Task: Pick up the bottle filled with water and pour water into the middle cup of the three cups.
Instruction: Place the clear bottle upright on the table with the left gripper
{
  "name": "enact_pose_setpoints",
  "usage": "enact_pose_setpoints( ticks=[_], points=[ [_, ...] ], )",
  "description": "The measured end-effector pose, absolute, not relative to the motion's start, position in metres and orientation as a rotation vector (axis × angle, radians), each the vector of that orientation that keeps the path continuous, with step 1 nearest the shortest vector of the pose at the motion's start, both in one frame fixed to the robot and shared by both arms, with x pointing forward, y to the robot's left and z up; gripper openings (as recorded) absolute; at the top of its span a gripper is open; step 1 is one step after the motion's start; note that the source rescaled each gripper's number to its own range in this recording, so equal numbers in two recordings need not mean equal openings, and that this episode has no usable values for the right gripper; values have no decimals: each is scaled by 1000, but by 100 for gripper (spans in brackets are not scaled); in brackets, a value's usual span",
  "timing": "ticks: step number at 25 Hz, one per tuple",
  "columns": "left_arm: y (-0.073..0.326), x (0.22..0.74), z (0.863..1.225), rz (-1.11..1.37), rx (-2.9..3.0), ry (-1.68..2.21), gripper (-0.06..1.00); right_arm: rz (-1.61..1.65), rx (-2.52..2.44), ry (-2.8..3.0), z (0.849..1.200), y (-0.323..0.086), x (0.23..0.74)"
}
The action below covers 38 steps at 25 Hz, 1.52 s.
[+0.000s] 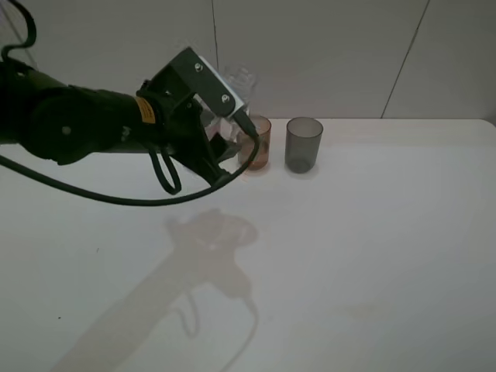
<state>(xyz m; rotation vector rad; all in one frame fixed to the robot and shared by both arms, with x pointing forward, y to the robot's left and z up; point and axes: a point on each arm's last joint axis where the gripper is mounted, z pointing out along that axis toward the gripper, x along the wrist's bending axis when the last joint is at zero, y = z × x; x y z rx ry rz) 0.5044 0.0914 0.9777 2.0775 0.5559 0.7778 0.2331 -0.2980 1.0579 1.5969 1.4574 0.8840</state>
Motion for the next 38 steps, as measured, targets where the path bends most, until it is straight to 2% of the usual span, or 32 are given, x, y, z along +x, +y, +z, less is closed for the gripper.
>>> enact_pose_setpoints(
  ticks=[6, 13, 26, 34, 35, 36, 37, 38],
  points=[
    [122, 486, 943, 873, 1847, 594, 1, 884, 1597, 1457, 1058, -298, 233],
    [147, 503, 916, 748, 1614, 902, 1, 884, 1597, 1457, 1058, -298, 233],
    [150, 512, 839, 702, 1683, 965, 1, 884, 1597, 1457, 1058, -298, 233],
    [150, 513, 834, 710, 1662, 954, 1, 884, 1597, 1457, 1058, -298, 233],
    [150, 513, 834, 709, 1663, 954, 6, 884, 1597, 1457, 1058, -298, 233],
    [150, 513, 833, 707, 1668, 957, 21, 884, 1597, 1457, 1058, -298, 233],
    [150, 512, 832, 702, 1679, 962, 52, 884, 1597, 1457, 1058, -298, 233],
    [150, 512, 830, 698, 1686, 964, 74, 884, 1597, 1457, 1058, -298, 233]
  ],
)
